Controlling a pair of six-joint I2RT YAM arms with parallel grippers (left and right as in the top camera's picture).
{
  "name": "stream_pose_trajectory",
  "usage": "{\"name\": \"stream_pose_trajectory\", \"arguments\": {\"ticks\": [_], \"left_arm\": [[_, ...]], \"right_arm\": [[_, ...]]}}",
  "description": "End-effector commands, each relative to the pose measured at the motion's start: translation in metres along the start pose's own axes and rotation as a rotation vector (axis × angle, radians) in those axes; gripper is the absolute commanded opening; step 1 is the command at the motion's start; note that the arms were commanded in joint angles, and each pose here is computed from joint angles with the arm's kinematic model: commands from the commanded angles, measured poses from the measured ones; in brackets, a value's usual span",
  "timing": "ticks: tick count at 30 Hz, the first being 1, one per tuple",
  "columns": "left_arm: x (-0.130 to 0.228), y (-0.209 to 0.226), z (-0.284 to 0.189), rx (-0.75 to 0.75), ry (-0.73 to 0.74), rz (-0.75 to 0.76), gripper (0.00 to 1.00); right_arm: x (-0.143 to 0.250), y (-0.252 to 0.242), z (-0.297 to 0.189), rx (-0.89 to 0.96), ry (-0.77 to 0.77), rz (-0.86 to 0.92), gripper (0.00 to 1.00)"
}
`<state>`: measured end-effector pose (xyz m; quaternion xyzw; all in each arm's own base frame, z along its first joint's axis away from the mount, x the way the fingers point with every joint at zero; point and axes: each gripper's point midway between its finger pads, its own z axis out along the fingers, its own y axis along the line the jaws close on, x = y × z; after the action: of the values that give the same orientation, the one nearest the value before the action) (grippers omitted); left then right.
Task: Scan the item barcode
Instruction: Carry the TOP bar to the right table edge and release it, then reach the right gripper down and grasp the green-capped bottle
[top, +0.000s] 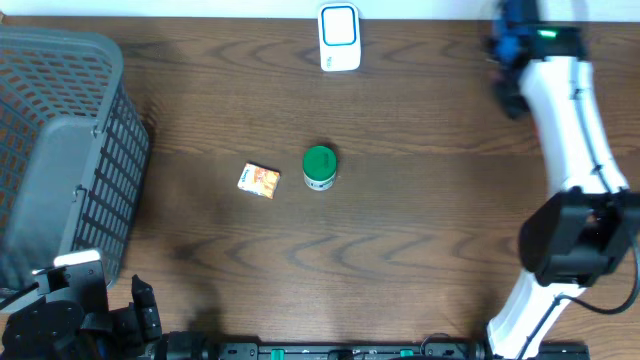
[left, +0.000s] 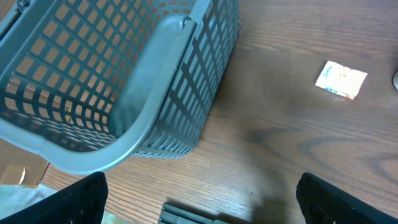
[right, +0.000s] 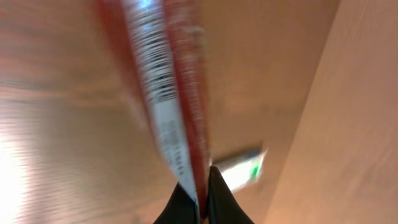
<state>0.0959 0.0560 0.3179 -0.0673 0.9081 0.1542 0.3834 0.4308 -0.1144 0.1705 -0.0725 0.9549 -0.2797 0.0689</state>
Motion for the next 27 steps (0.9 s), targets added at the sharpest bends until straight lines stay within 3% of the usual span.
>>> {"name": "stream_pose_trajectory", "arguments": {"ticks": [1, 5, 8, 9, 10, 11, 13, 17, 21, 25, 27], "left_arm": [[-0.001, 0.002, -0.001, -0.012, -0.004, -0.017, 0.97], [-0.001, 0.002, -0.001, -0.012, -0.004, -0.017, 0.97], [-0.001, 0.002, -0.001, -0.012, -0.004, -0.017, 0.97], [-0.001, 0.002, -0.001, -0.012, -0.004, -0.017, 0.97], [-0.001, 0.002, -0.001, -0.012, -0.004, -0.017, 0.97], [-0.001, 0.002, -0.001, -0.012, -0.004, -0.017, 0.97], [-0.001, 0.002, -0.001, -0.012, -0.004, -0.017, 0.97], [-0.001, 0.002, -0.001, -0.012, -0.004, -0.017, 0.97], [-0.001, 0.002, -0.001, -0.012, -0.004, -0.017, 0.97], [-0.001, 0.002, -0.001, -0.012, -0.004, -0.017, 0.97], [-0.001, 0.002, -0.001, -0.012, -0.004, -0.017, 0.97]], "right_arm": [[0.083, -0.048, 0.068, 0.085, 0.255, 0.362, 0.01], [0.172, -0.063, 0.130, 0.089, 0.446, 0.588, 0.01], [0.190, -0.061, 0.148, 0.022, 0.462, 0.697, 0.04], [0.189, -0.062, 0.151, -0.010, 0.447, 0.727, 0.11], [0.187, -0.062, 0.151, -0.026, 0.438, 0.740, 0.33], [0.183, -0.065, 0.149, -0.043, 0.424, 0.753, 0.66], [0.159, -0.074, 0.133, -0.103, 0.361, 0.777, 0.97], [0.091, -0.086, 0.063, -0.315, 0.168, 0.803, 0.99], [0.032, -0.063, -0.024, -0.561, -0.012, 0.739, 0.99], [-0.004, 0.003, -0.093, -0.729, -0.061, 0.622, 0.99], [-0.022, 0.060, -0.131, -0.879, -0.053, 0.554, 0.99]]}}
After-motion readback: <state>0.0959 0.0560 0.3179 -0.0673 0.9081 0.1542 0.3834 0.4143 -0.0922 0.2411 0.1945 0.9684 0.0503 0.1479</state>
